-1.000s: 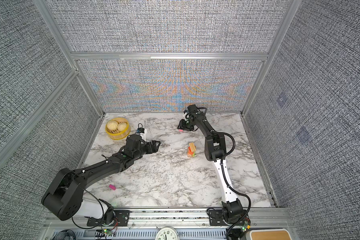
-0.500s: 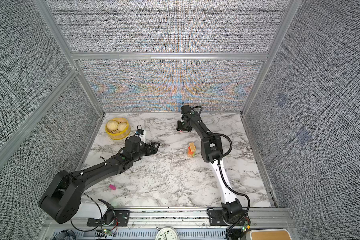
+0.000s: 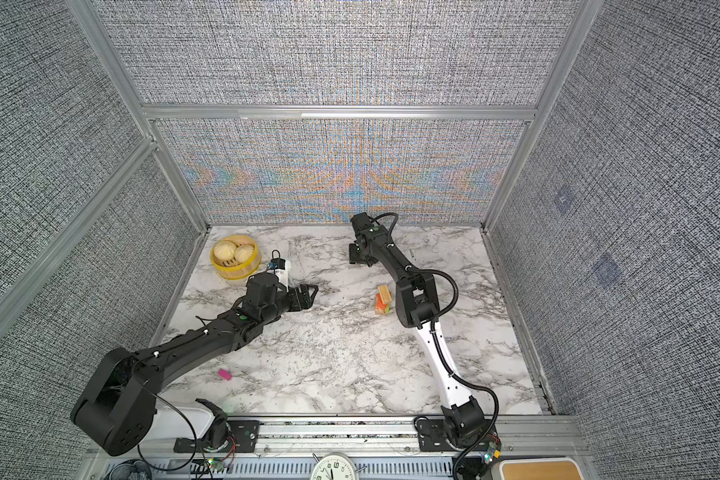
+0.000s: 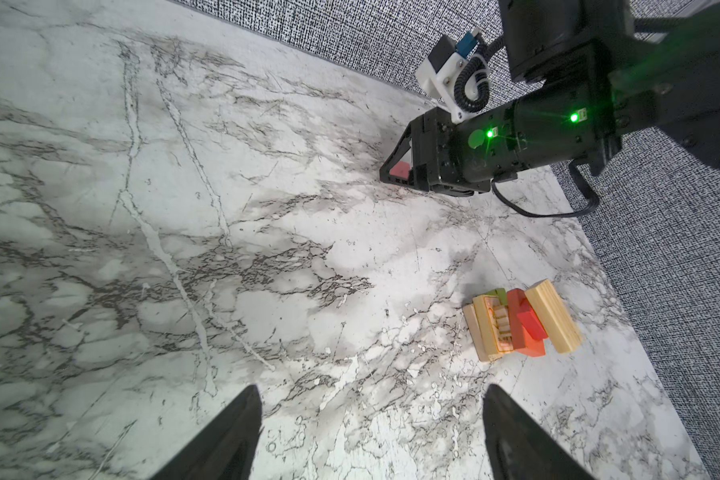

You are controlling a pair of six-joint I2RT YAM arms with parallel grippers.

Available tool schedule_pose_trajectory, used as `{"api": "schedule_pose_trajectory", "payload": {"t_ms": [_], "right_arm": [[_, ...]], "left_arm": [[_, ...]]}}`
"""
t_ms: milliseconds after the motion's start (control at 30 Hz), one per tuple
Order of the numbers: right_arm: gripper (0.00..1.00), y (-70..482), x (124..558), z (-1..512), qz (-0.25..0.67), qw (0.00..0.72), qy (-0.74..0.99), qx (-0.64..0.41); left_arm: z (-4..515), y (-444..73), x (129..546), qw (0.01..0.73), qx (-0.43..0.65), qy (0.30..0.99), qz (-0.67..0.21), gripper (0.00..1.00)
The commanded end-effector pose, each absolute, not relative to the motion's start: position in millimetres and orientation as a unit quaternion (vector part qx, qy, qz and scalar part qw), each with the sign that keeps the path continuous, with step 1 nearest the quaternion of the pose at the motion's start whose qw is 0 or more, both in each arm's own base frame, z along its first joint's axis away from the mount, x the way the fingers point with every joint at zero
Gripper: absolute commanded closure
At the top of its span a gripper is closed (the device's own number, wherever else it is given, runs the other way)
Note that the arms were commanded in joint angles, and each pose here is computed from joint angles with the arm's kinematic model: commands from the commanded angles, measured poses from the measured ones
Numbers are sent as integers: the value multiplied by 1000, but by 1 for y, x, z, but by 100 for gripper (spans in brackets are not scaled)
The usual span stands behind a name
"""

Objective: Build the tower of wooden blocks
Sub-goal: 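Grasp the pink block by the far wall with the right gripper, then carry the pink block with the right gripper over the stack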

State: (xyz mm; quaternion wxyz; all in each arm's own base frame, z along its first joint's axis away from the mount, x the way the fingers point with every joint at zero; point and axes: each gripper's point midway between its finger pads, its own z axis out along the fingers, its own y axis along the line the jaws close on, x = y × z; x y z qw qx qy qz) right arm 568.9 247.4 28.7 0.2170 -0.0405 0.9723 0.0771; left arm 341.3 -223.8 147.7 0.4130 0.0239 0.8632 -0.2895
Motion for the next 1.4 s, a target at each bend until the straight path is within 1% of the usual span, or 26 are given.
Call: {"api": "schedule_pose_trajectory", "payload": {"t_ms": [0, 367, 433, 500, 633, 767, 833, 867, 933, 1033, 1167, 1267, 1367], "right_arm": [[51, 238, 564, 15, 48, 203, 978, -24], [65, 234, 562, 16, 34, 206, 978, -18], [67, 236, 562, 19, 39, 209, 977, -21], [69, 238, 562, 30, 47, 221, 974, -22], [72, 240, 563, 57, 60, 244, 968, -26], [73, 243, 558, 96, 73, 267, 960, -39], [73, 242, 553, 115, 78, 275, 957, -46], [73, 242, 549, 125, 81, 279, 955, -49], [73, 239, 538, 144, 85, 284, 953, -56], [73, 231, 515, 169, 88, 288, 951, -65], [73, 211, 476, 192, 85, 295, 949, -74], [73, 198, 447, 197, 85, 293, 949, -76], [73, 190, 419, 190, 89, 274, 954, -80]], "left_arm": [[151, -221, 341, 417, 27, 863, -282, 16], [147, -209, 332, 406, 18, 876, -260, 16], [148, -204, 329, 407, 17, 879, -249, 14], [145, -199, 326, 404, 20, 883, -236, 7], [142, -184, 325, 403, 3, 893, -202, 1], [139, -188, 328, 397, 3, 895, -201, 1], [135, -177, 331, 373, -55, 908, -181, 1], [133, -176, 330, 357, -72, 915, -175, 0], [136, -185, 330, 337, -39, 924, -175, 1], [135, -190, 333, 320, -19, 933, -164, 1], [137, -191, 337, 326, -14, 931, -162, 0], [144, -194, 339, 343, -6, 924, -171, 1], [149, -195, 342, 353, -3, 921, -164, 1]]}}
